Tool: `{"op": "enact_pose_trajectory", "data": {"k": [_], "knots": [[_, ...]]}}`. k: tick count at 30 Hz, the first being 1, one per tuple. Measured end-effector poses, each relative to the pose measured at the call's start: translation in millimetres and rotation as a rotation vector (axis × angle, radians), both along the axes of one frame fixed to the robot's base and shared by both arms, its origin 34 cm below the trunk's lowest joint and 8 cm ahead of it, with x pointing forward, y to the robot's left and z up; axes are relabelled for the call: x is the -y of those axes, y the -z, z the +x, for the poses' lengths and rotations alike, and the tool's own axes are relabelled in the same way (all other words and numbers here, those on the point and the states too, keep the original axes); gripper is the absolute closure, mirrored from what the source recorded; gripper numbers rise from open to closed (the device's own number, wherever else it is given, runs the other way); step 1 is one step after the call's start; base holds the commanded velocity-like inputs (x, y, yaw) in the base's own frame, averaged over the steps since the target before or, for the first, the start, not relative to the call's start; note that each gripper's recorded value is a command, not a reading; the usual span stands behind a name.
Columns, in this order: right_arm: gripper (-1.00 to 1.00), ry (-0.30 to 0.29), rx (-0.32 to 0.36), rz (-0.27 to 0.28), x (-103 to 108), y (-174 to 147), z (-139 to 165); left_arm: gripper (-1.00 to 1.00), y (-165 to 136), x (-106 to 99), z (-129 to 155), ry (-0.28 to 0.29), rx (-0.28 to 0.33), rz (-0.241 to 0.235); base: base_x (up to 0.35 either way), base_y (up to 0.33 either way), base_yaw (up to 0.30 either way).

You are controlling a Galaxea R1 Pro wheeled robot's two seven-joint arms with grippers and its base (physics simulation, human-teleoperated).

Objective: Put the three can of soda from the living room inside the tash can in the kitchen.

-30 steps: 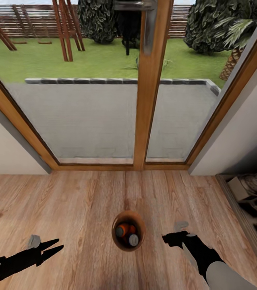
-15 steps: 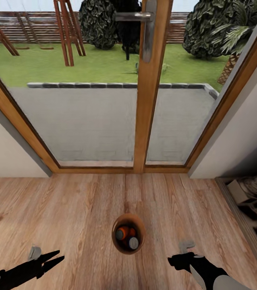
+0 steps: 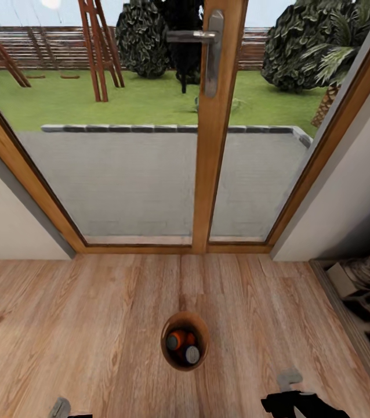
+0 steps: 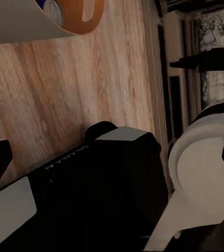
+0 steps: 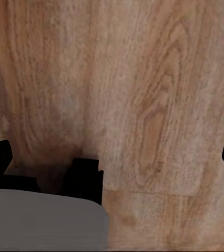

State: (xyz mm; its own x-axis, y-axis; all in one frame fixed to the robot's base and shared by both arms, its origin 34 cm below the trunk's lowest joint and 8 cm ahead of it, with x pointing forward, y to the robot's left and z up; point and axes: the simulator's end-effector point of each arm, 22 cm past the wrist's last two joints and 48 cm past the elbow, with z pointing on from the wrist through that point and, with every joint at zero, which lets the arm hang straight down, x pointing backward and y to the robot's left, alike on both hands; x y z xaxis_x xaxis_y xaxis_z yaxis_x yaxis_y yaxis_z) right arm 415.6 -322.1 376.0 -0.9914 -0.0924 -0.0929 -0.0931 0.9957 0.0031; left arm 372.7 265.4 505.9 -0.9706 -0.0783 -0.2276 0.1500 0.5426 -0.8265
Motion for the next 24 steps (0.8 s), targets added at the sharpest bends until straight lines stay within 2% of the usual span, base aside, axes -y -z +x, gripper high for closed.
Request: {"op": "enact_pose_trajectory", "data": {"k": [2,4,5,6,12,24], "knots": [[-1.0,0.012,-0.033,-0.003,3,2,-23,-1.0,15,10,-13,0.022,-0.035,0.049,0.0,0.0,0.0],[-1.0,0.013,-0.039,-0.003,4,2,-28,-1.0,21,12,-16,0.031,-0.042,0.074,0.0,0.0,0.0],[-1.0,0.015,-0.058,-0.004,5,3,-42,-1.0,30,15,-25,0.062,-0.058,0.111,0.0,0.0,0.0],[-1.0,0.016,-0.061,-0.005,6,3,-46,-1.0,31,15,-27,0.068,-0.06,0.117,0.0,0.0,0.0],[-1.0,0.017,-0.077,-0.01,9,2,-61,-1.0,34,19,-42,0.1,-0.077,0.134,0.0,0.0,0.0],[-1.0,0.017,-0.065,-0.013,12,-2,-59,-1.0,32,19,-40,0.105,-0.062,0.139,0.0,0.0,0.0]]}}
